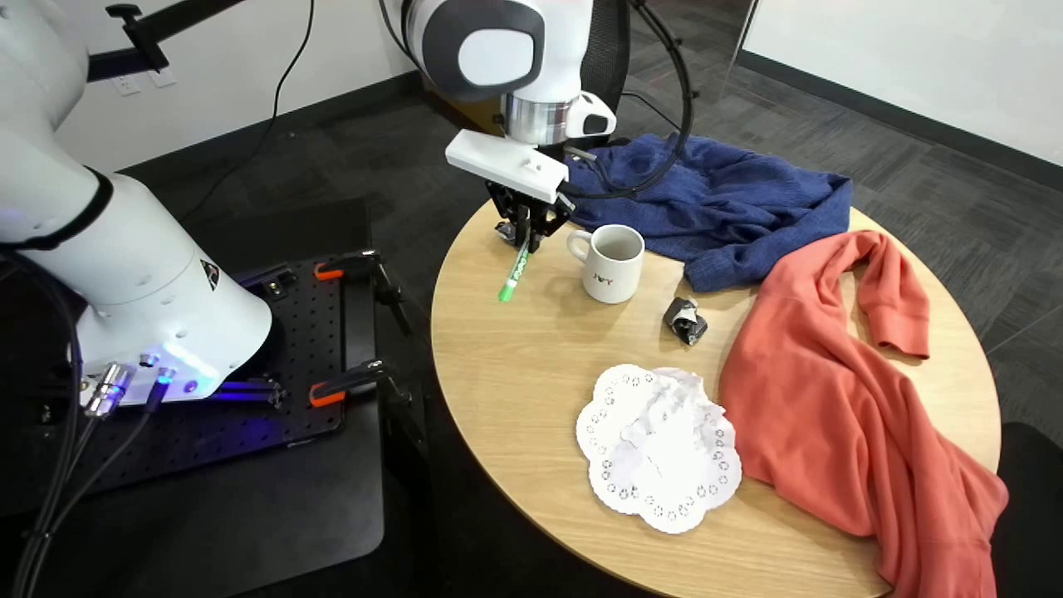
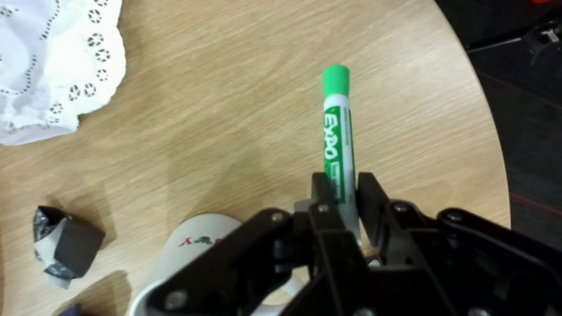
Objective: Take the marker out of the mug and put it on the table
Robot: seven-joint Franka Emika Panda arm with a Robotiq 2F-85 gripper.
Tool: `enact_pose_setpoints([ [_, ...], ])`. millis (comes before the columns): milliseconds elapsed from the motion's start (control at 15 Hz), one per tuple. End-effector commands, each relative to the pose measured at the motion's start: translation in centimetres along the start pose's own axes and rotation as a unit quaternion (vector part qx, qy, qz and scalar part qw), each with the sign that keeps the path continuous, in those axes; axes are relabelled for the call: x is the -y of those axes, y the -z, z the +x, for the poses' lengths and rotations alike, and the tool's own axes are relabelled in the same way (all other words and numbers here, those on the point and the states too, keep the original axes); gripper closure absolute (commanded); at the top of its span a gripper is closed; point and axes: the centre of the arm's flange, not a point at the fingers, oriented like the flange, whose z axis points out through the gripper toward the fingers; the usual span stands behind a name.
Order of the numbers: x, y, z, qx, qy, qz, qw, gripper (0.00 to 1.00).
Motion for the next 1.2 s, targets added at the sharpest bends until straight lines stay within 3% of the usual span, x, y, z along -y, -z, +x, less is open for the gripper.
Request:
enact_pose_setpoints([
  [0,1.3,-2.4,1.7,-0.022,-0.001,0.007,0.9997,0.95],
  [800,3.2,-7.7,2.8,0.026,0.009,0.015,0.9995,0.95],
  [867,3.2,-7.8,2.8,0.028,0.008,0.011,0.9995,0.55],
  [933,3.3,-7.7,2.9,0.028,0.007,0.008,0.9996,0.54],
  [1133,3.1,-7.1,2.9,0.023,-0.002,-0.001,0.9997,0.34],
])
